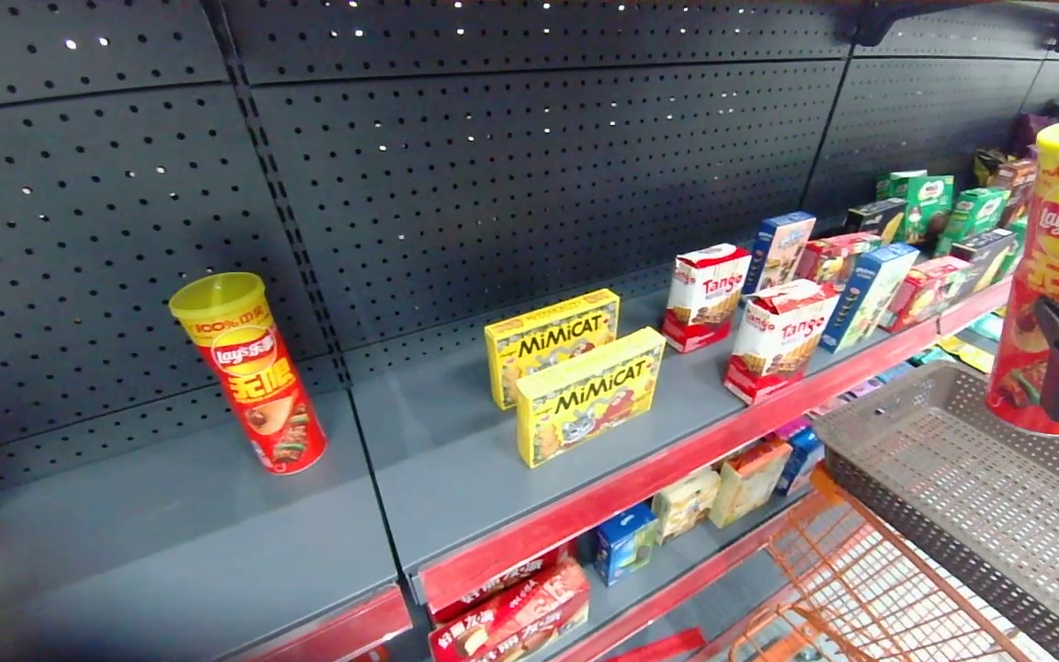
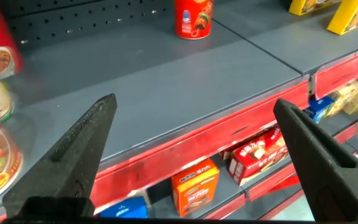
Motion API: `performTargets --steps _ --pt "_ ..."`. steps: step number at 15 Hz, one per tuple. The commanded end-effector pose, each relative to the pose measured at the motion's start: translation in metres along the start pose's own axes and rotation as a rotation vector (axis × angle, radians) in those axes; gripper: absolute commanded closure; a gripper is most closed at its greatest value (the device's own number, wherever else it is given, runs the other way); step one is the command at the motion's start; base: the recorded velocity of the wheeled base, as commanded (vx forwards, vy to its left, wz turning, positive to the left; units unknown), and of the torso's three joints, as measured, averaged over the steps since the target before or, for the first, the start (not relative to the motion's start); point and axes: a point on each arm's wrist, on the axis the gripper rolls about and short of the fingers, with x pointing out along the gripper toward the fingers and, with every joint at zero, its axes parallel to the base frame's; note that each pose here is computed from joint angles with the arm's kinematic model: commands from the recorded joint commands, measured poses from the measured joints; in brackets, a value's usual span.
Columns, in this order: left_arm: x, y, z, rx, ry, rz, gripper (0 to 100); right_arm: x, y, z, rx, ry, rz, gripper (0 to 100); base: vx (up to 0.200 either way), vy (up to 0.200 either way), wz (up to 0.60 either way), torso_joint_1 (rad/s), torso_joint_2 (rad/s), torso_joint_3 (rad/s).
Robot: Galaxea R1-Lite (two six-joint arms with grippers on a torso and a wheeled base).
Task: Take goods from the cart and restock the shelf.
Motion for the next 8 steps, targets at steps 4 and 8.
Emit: performTargets --steps 4,8 --pt "0.0001 0.0 0.0 0.0 0.001 0.001 0 -0.0002 0.0009 0.0003 -0.002 -0.002 0.006 100 0.0 0.0 0.6 0.005 0.0 0.002" --pt "0.0001 0.0 0.0 0.0 0.001 0.001 0 -0.0019 -0.0013 0.0017 0.003 -0.008 0.005 100 0.0 0.0 0.0 0.0 0.0 0.0"
